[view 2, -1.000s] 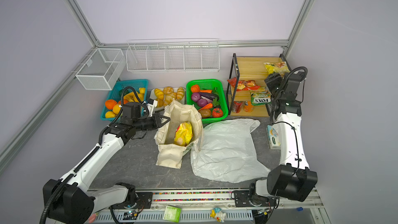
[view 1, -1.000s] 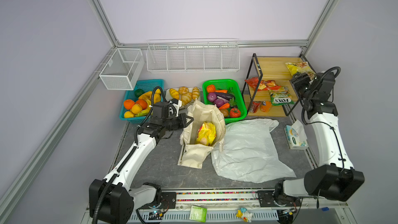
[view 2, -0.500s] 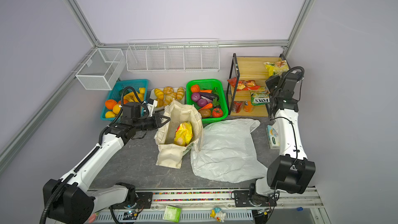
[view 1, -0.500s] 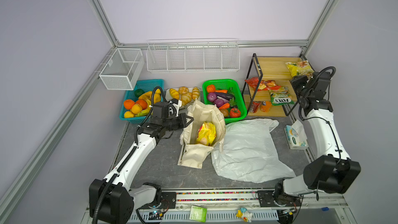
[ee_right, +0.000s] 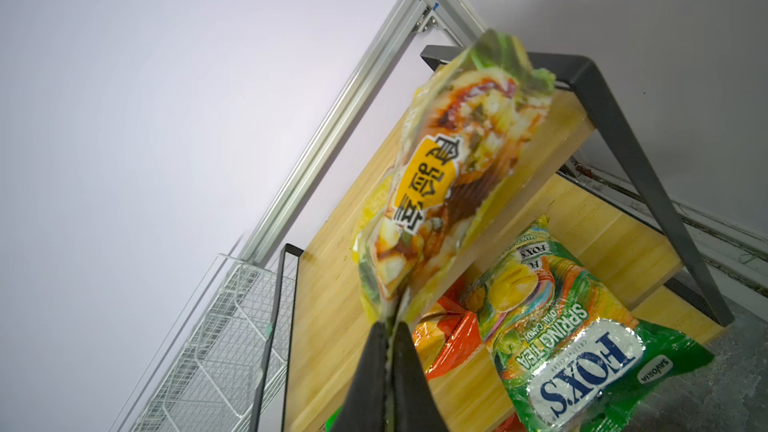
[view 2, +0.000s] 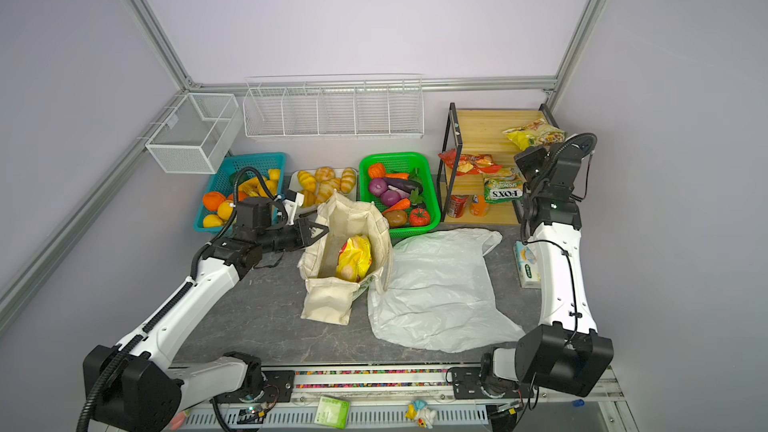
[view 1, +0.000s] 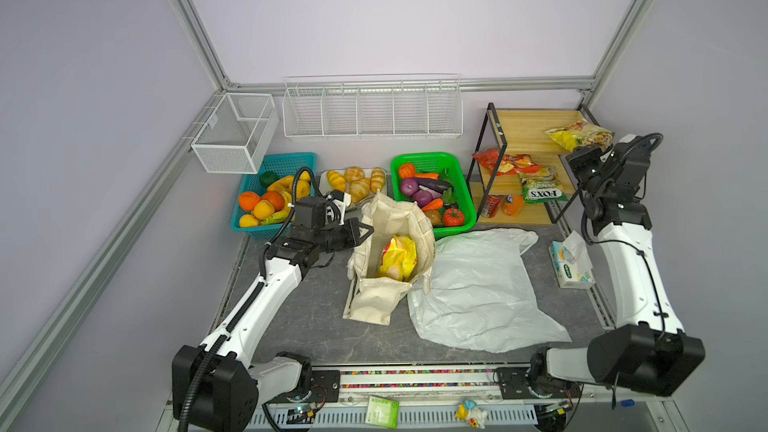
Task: Place the mixed food into the grocery bags and tie them
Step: 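Reach the right gripper to the shelf and grasp the yellow food bag, then carry the yellow food bag to the tote and drop it inside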
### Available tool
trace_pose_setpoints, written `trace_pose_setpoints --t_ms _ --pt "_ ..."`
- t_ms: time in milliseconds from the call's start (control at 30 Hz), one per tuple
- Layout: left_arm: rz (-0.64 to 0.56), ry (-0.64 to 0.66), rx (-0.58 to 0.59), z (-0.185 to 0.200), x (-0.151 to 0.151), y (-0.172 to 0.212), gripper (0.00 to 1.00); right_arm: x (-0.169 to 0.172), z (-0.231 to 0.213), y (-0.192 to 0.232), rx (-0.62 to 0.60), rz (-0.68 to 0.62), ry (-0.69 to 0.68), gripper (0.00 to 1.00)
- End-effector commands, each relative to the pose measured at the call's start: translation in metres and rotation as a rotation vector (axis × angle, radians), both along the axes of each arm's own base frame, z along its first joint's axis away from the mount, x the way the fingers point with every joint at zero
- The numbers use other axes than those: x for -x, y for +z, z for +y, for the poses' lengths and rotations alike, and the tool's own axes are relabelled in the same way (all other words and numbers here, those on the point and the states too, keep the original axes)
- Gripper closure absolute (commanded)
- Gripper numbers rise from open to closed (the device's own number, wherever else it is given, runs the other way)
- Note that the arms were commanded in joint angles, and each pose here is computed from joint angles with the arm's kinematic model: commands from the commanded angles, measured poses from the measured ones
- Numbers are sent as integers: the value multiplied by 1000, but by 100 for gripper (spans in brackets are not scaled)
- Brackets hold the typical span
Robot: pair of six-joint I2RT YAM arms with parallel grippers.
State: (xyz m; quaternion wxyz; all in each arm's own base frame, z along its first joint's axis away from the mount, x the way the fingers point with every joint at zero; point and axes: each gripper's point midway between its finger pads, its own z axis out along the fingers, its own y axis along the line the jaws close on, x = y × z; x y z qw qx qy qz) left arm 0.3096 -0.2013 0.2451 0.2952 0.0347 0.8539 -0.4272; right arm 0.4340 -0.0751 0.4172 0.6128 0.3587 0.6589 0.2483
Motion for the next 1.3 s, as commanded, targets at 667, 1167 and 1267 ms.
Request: trace_pose_setpoints --t_ms 667,1167,1267 --pt "-70 0 23 0 -4 16 100 166 284 38 465 -256 1075 93" --pt "-69 8 10 2 -4 13 100 188 401 -109 751 95 1514 93" --pt "-68 7 13 2 -4 13 100 184 402 -123 768 144 1505 93"
